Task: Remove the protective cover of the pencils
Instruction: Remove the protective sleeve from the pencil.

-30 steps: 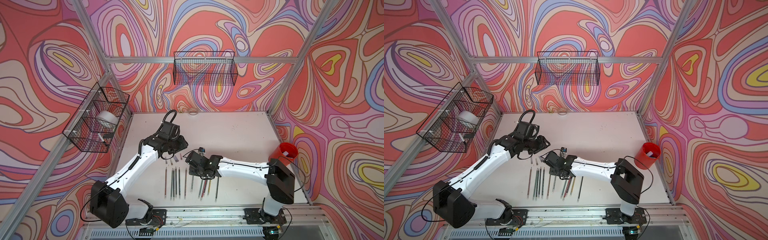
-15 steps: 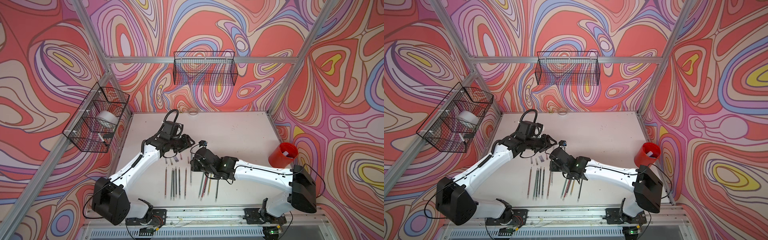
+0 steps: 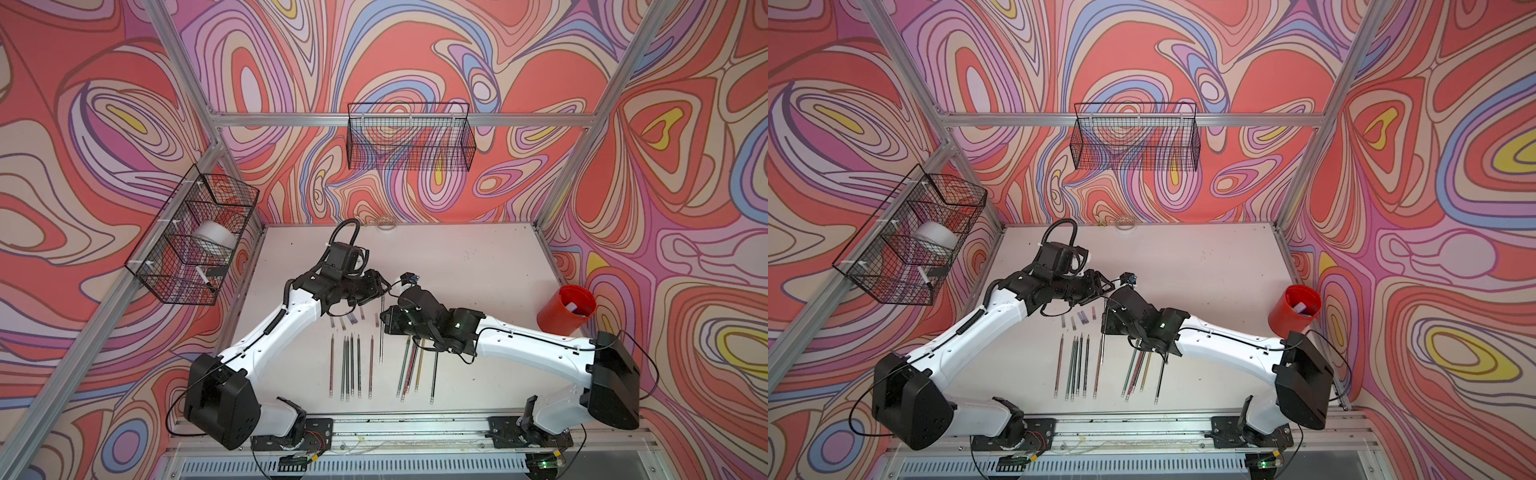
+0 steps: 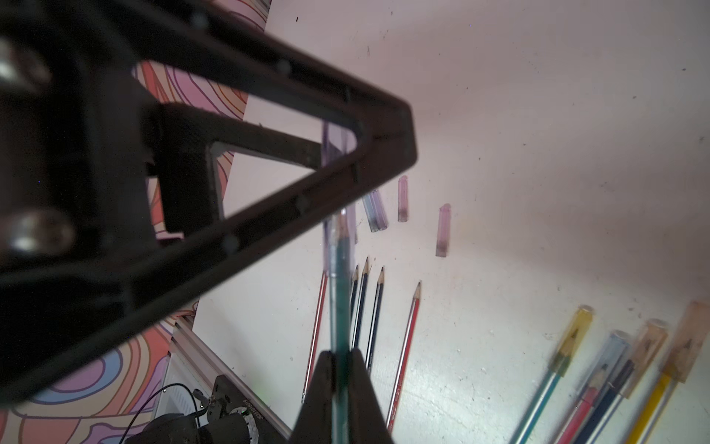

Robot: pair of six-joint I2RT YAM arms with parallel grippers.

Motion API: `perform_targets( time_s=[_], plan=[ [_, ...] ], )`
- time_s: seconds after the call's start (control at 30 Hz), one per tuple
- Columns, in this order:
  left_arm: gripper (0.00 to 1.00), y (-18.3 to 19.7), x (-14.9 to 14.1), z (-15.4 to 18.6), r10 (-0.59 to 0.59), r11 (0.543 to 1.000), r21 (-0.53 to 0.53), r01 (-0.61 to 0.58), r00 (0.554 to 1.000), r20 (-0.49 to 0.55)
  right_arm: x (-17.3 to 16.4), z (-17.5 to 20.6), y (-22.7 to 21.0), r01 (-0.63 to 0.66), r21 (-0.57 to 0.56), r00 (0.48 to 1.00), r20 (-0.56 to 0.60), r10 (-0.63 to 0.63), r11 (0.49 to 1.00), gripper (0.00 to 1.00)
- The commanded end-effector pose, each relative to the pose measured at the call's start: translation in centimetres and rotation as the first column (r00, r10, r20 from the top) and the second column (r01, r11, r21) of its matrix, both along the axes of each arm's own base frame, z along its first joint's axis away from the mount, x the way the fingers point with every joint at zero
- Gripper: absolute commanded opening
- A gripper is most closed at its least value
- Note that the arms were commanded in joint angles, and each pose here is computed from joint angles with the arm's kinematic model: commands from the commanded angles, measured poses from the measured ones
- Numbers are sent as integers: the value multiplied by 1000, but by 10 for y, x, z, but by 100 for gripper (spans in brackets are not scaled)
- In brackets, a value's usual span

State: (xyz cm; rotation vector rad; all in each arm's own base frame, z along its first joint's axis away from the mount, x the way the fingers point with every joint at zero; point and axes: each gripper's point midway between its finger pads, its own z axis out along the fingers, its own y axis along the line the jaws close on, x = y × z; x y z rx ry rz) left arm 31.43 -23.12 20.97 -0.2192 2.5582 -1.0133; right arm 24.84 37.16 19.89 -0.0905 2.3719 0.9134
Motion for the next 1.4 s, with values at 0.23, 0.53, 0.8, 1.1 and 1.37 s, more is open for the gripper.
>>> perform_targets(
  time_s=[0.23, 0.53, 0.8, 1.1, 1.37],
  plan=[
    [41, -3, -2, 5, -24, 1000, 19, 24, 1000, 12, 1, 13, 6, -55, 57, 998, 15, 55, 997, 8],
    [38, -3, -2, 4, -19, 1000, 22, 19, 1000, 12, 0, 7, 15, -81, 59, 997, -5, 82, 995, 6],
    [39, -4, -1, 1, -21, 999, 24, 21, 1000, 8, -2, 13, 21, -110, 78, 994, 0, 110, 991, 6],
    [14, -2, 0, -2, -14, 999, 40, 13, 1000, 1, -1, 6, 22, -101, 72, 995, -19, 103, 992, 6],
    [5, -1, 1, -6, -9, 999, 50, 10, 1000, -8, 0, 4, 20, -85, 65, 996, -25, 86, 994, 13]
  ],
)
